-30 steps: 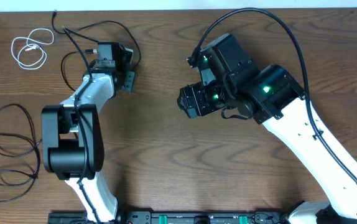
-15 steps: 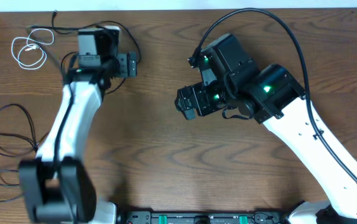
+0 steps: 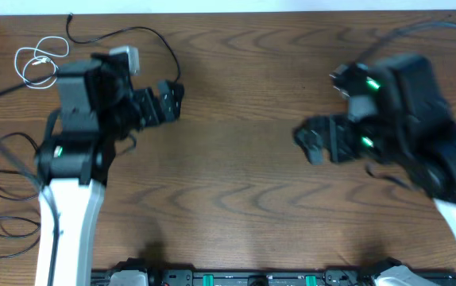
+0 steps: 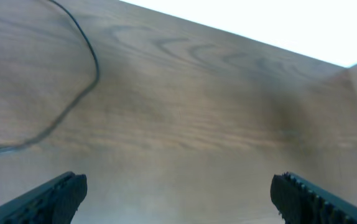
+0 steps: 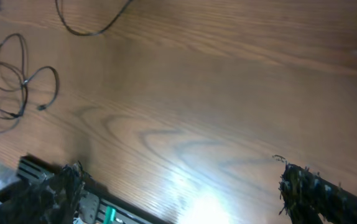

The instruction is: Untangle cables

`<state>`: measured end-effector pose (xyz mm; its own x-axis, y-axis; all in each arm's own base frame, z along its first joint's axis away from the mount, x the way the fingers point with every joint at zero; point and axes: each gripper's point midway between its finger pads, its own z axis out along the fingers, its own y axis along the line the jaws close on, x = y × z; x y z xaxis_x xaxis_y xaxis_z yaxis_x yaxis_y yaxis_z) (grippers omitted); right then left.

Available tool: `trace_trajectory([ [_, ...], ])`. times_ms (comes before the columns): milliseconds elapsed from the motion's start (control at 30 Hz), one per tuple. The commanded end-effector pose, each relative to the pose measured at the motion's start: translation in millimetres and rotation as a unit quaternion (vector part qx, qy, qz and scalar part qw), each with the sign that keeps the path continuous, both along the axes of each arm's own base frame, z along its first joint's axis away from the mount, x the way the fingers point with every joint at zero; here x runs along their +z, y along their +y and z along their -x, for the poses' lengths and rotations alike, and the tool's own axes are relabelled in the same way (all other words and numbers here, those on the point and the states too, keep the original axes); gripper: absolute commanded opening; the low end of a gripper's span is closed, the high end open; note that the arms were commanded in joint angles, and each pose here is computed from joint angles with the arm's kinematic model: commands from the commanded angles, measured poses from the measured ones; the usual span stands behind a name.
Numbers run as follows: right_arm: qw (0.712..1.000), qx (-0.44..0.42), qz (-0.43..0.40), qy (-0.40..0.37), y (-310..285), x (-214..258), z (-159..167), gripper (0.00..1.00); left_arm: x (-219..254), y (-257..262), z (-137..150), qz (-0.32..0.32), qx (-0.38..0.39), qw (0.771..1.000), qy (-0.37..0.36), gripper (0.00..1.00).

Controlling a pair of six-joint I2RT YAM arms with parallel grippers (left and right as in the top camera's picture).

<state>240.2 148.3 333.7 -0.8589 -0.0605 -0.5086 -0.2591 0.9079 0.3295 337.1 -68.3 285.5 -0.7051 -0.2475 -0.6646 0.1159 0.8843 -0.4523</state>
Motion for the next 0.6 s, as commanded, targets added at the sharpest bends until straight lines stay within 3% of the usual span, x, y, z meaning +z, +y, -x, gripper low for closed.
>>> trace_trajectory([
  [0, 0.999, -0.017, 0.025, -0.032, -23.6, 11.4, 16.2, 0.99, 26.4, -6.5, 33.5, 0.016, -0.015, 1.000, -0.022, 1.00],
  [367, 0.988, -0.085, 0.049, -0.117, -88.7, 38.2, 85.7, 0.99, 66.1, -6.4, 176.5, -0.038, -0.052, 0.989, -0.130, 1.00],
  [567, 0.979, -0.101, 0.026, -0.177, -102.9, 40.8, 105.0, 0.99, 69.2, -6.3, 242.1, -0.042, -0.049, 0.979, -0.192, 1.00],
])
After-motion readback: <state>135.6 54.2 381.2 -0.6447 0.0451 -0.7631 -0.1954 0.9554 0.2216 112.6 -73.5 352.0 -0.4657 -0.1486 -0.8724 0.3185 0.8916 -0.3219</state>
